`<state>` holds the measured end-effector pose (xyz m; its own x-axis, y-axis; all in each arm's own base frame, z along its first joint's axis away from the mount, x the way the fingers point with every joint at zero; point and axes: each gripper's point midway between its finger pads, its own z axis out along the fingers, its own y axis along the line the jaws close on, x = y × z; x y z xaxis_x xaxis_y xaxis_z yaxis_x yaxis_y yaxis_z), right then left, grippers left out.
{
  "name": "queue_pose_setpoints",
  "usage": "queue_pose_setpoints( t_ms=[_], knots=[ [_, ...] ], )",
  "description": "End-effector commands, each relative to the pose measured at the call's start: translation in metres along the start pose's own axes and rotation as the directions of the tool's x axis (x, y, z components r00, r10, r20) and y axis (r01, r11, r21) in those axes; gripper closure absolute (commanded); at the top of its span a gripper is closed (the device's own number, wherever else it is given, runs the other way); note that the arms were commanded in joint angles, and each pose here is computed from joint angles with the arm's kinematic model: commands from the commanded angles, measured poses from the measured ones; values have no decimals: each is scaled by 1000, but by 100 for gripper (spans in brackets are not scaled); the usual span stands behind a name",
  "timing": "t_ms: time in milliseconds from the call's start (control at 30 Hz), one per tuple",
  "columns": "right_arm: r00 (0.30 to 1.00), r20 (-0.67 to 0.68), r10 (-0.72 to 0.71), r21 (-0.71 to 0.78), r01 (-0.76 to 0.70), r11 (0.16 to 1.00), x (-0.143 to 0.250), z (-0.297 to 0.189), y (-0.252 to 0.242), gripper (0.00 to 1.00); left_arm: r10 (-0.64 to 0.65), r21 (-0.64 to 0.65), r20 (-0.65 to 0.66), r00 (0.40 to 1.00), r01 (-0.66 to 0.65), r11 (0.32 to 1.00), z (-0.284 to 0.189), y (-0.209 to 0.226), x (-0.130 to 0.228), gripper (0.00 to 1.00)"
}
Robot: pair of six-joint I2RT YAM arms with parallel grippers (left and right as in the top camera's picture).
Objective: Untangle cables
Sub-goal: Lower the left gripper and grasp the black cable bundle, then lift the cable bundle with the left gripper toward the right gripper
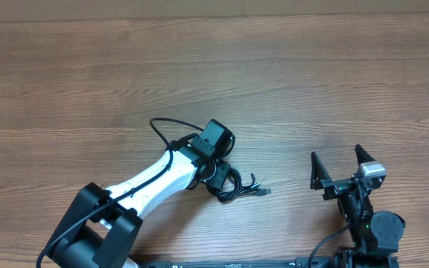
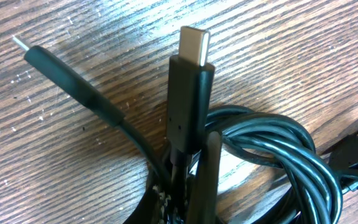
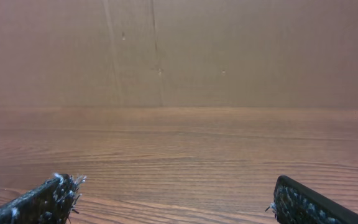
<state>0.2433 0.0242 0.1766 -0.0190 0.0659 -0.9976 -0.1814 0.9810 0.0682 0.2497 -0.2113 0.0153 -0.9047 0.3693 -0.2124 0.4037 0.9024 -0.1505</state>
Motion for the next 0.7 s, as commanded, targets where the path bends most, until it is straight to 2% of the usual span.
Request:
queue_pose_setpoints(
  t_ms=[0, 467, 667],
  knots=[
    [1000, 5, -7, -7, 7, 1000, 1, 0, 1, 0, -22, 12, -6, 1000, 22, 1000, 3, -2, 2, 96],
    [1000, 5, -7, -7, 7, 1000, 1, 0, 1, 0, -123, 199, -16, 992, 124, 972, -13, -21, -17, 96],
    [1000, 5, -7, -7, 7, 1000, 1, 0, 1, 0, -177, 387, -38, 984, 178, 905, -31, -31, -32, 96]
  ],
)
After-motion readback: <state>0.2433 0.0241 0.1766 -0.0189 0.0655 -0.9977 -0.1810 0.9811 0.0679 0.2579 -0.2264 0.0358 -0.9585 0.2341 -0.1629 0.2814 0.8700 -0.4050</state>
